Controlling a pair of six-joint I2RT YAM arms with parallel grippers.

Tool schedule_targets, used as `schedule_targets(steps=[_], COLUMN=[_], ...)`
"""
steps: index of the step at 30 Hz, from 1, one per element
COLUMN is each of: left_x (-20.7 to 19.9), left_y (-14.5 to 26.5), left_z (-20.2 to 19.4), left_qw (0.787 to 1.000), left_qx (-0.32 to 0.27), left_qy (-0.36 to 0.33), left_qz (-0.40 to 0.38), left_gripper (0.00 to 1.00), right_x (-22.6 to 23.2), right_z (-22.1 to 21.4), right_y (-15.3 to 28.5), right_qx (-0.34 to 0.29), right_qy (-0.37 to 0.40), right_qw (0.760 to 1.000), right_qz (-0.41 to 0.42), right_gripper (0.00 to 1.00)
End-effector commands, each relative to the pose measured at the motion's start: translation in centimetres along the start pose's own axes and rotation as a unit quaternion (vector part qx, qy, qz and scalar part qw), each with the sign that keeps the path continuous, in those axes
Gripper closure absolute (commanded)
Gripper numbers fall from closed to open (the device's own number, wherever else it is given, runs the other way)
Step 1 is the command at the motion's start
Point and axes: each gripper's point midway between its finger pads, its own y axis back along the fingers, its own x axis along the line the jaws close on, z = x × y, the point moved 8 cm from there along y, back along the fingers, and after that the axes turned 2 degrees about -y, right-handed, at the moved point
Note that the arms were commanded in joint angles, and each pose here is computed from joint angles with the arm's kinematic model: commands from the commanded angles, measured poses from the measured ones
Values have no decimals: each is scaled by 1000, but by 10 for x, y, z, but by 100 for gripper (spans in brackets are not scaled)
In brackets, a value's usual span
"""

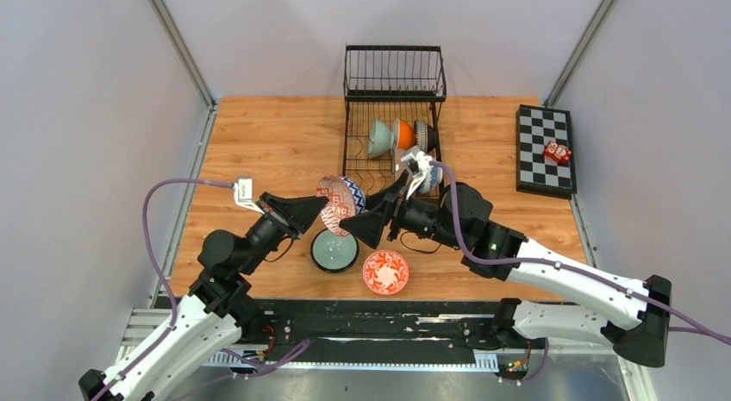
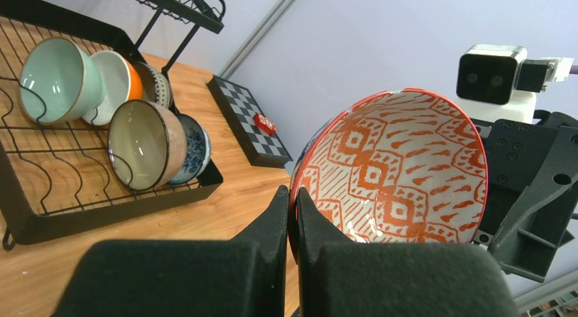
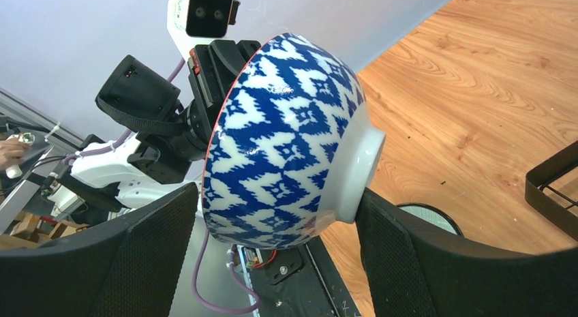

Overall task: Load the bowls into the dish rack
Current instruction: Place the bowl in the dish rack.

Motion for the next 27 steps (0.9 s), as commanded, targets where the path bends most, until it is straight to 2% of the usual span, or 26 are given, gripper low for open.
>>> schedule_targets(steps=[1,3,4,5,6,7,17,22,27], left_x=[-8,-8,-8,-8,-8,-8,-2,2,6], left_y=[-1,-1,-1,-1,-1,-1,-2,-1,0], left_z=[7,7,7,7,7,7,4,1,0], left_qw=[999,999,999,999,999,999,1000,1000,999], left_qx=[-21,-20,-20,-20,-20,-19,-1,7,14], left_qy=[6,6,6,6,6,6,5,2,-5], left_qz=[-28,-29,-28,-29,-29,-30,2,21,38], left_gripper=[100,100,100,100,100,100,98,71,53], right_x=[15,16,17,17,16,16,15,12,10], right_z=[14,15,15,14,14,14,16,18,20], right_y=[-3,-3,-4,-4,-5,-5,0,2,4], right_qx=[-22,-21,-18,-17,-16,-17,-29,-34,-38], right_qy=[7,10,11,12,11,12,26,32,41], right_qw=[999,999,999,999,1000,1000,999,999,998], right_qz=[23,26,28,27,24,21,1,-13,-24], right_gripper=[16,27,39,56,81,95,97,97,97])
